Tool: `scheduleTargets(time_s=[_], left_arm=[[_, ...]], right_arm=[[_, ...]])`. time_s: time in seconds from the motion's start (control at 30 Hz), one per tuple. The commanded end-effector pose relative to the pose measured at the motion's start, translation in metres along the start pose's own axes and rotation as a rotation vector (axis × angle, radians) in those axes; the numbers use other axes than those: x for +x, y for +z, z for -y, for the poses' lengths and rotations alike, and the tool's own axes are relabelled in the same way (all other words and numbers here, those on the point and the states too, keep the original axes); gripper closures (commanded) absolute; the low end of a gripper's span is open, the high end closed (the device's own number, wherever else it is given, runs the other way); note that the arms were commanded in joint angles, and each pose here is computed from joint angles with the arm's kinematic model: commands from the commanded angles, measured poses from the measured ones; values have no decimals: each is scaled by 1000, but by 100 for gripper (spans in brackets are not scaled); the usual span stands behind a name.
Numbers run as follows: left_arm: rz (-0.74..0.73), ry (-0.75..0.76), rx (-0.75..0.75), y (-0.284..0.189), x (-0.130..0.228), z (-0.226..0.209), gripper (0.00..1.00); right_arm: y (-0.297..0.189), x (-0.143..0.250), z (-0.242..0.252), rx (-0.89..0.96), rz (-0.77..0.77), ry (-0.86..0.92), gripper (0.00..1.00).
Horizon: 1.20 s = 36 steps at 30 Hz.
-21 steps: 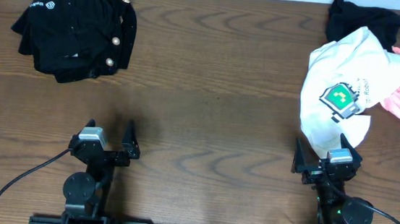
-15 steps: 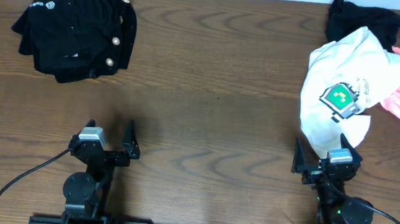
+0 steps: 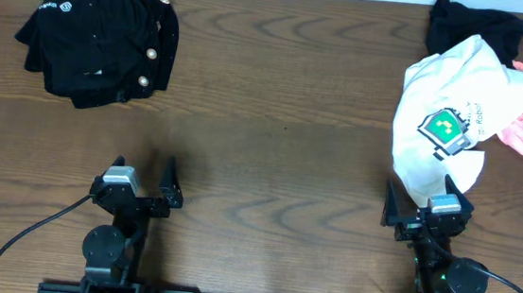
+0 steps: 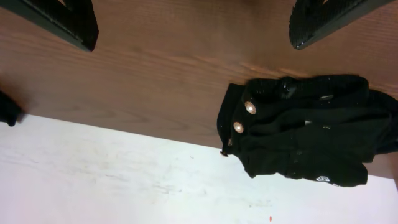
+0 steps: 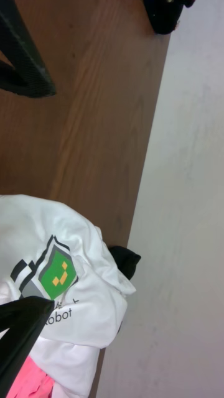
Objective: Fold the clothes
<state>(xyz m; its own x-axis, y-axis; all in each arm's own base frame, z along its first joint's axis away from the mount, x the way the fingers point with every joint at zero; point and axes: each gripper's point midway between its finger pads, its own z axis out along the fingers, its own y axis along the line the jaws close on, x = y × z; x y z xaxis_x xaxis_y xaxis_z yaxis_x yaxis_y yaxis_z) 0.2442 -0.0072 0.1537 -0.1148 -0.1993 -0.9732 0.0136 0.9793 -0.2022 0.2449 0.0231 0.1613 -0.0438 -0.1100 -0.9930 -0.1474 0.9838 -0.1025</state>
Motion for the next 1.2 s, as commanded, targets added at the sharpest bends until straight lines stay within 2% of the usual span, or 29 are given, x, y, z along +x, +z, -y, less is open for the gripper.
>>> scheduleTargets(time_s=[0.0, 1.07, 1.17], left_arm=[[-39, -11, 1, 2, 15, -2, 2], [-39, -11, 2, 2, 15, -2, 2], [-19, -10, 6, 2, 10, -1, 2]], right_arm=[[0, 1, 3, 14, -1, 15, 1], [0, -1, 3, 15, 6, -1, 1], [-2, -18, -13, -85, 81, 22, 1]])
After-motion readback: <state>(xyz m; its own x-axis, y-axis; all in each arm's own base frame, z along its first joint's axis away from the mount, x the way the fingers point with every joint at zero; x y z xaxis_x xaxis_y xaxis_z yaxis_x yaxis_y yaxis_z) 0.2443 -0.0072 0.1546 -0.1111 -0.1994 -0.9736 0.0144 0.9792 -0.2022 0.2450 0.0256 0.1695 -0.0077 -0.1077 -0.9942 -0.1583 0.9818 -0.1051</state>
